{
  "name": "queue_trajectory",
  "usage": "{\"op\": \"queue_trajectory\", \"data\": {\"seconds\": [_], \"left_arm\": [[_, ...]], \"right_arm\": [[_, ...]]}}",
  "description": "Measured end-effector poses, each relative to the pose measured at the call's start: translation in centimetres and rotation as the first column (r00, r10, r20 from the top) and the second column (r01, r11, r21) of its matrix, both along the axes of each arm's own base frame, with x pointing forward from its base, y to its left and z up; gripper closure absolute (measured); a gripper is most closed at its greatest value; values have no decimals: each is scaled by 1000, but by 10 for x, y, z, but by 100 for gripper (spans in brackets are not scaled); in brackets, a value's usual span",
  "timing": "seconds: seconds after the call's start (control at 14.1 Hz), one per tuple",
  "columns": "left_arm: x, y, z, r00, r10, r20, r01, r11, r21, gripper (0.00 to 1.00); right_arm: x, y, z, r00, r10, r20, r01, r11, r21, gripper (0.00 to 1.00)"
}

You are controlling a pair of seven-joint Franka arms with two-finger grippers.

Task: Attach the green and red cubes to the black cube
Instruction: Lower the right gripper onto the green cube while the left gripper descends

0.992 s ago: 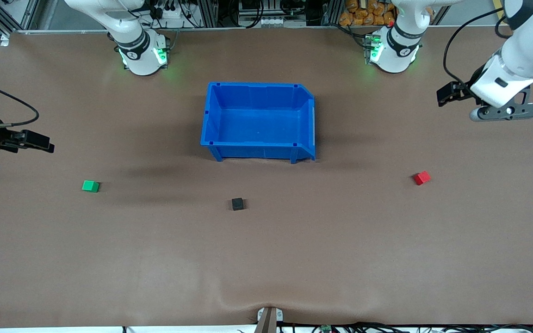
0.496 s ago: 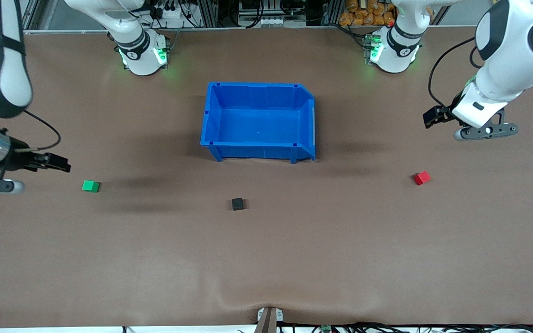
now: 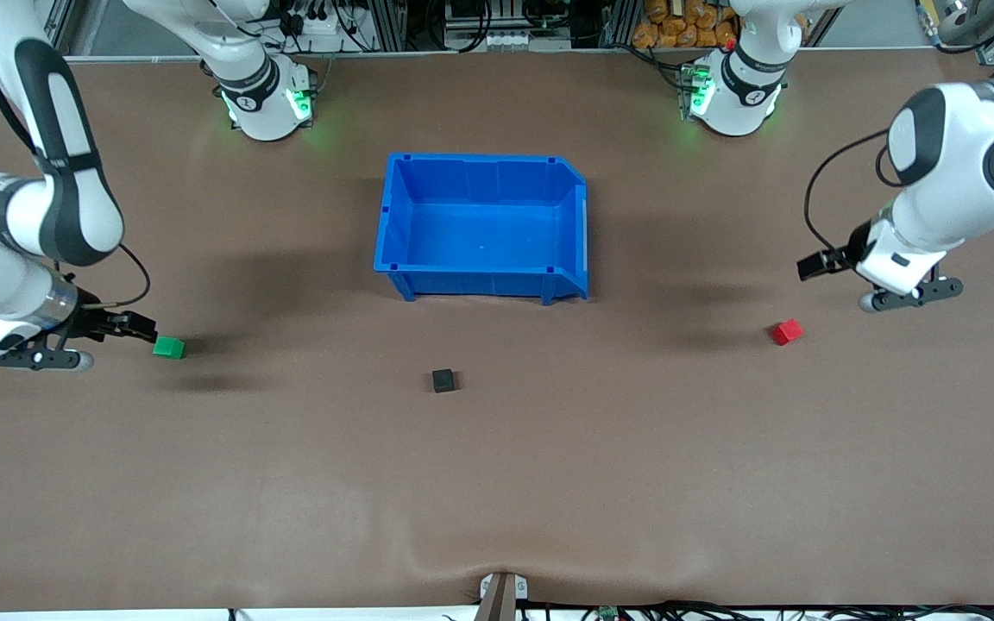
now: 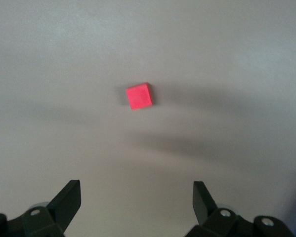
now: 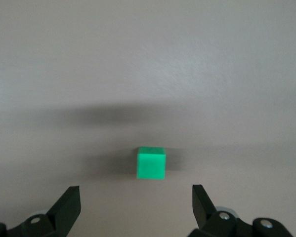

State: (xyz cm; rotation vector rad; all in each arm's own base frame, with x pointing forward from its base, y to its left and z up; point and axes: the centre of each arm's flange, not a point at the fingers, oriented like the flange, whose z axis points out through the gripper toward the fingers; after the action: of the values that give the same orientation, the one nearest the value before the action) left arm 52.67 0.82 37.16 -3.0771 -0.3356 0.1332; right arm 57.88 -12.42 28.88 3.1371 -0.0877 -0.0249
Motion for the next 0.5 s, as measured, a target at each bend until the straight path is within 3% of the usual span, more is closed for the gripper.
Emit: {"op": "queue_trajectory", "data": {"seconds": [0.5], "left_arm": [[21,24,-95,973,231,0,-230,973,-26,0]], "right_arm": [[-3,-11,-89,999,-11,-41,11,1000,-13,0]]}}
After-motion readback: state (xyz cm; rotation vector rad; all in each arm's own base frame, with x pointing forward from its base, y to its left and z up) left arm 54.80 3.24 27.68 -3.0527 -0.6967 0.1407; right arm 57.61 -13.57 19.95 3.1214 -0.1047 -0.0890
